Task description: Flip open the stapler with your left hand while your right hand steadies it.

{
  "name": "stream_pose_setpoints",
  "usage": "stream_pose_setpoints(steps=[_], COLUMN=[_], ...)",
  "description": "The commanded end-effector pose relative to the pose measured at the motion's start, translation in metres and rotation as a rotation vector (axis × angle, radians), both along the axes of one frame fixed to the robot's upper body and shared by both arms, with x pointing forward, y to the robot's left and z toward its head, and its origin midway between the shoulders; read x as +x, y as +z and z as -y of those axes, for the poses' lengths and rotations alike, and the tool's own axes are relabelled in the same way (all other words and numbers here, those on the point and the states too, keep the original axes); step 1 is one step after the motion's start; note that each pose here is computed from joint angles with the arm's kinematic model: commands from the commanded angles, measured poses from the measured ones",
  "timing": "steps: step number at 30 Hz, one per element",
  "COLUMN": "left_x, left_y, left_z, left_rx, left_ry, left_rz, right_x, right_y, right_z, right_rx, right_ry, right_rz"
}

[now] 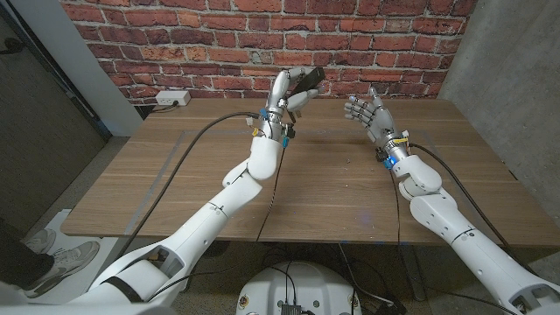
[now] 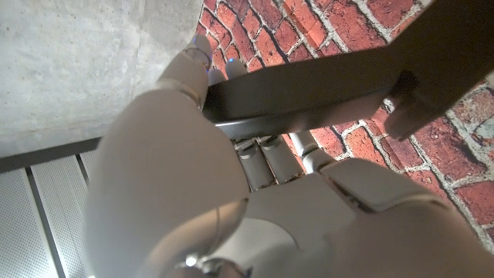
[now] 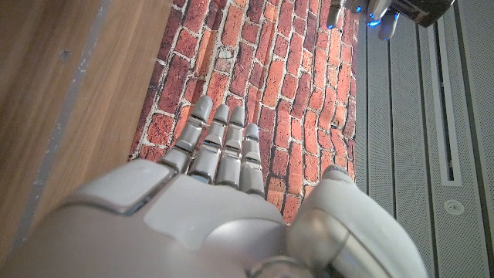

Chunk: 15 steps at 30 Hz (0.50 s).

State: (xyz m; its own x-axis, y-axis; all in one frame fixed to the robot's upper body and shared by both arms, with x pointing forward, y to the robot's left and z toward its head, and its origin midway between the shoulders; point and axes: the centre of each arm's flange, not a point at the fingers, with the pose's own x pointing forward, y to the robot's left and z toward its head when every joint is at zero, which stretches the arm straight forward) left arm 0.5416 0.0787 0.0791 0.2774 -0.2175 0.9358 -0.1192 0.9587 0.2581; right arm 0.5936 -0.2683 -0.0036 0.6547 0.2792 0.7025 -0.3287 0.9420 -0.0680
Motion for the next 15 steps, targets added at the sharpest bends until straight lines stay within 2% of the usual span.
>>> stream_pose_setpoints(steps=[1, 8, 15], left_x=[0.01, 0.009, 0.009], left_y=[-0.003, -0.003, -0.005], left_z=[-0.007, -0.007, -0.007], left_rx=[0.122, 0.15, 0.188], left_ry=[0.197, 0.227, 0.264], left_rz=[0.03, 0.056, 0.045], right_x=[-0.023, -0.031, -0.039], right_y=[0.012, 0.017, 0.022], right_z=[-0.009, -0.01, -0.01], right_rx=[-0.093, -0.102, -0.135], right_ry=[-0.089, -0.115, -0.16], right_rz=[0.058, 0.079, 0.106])
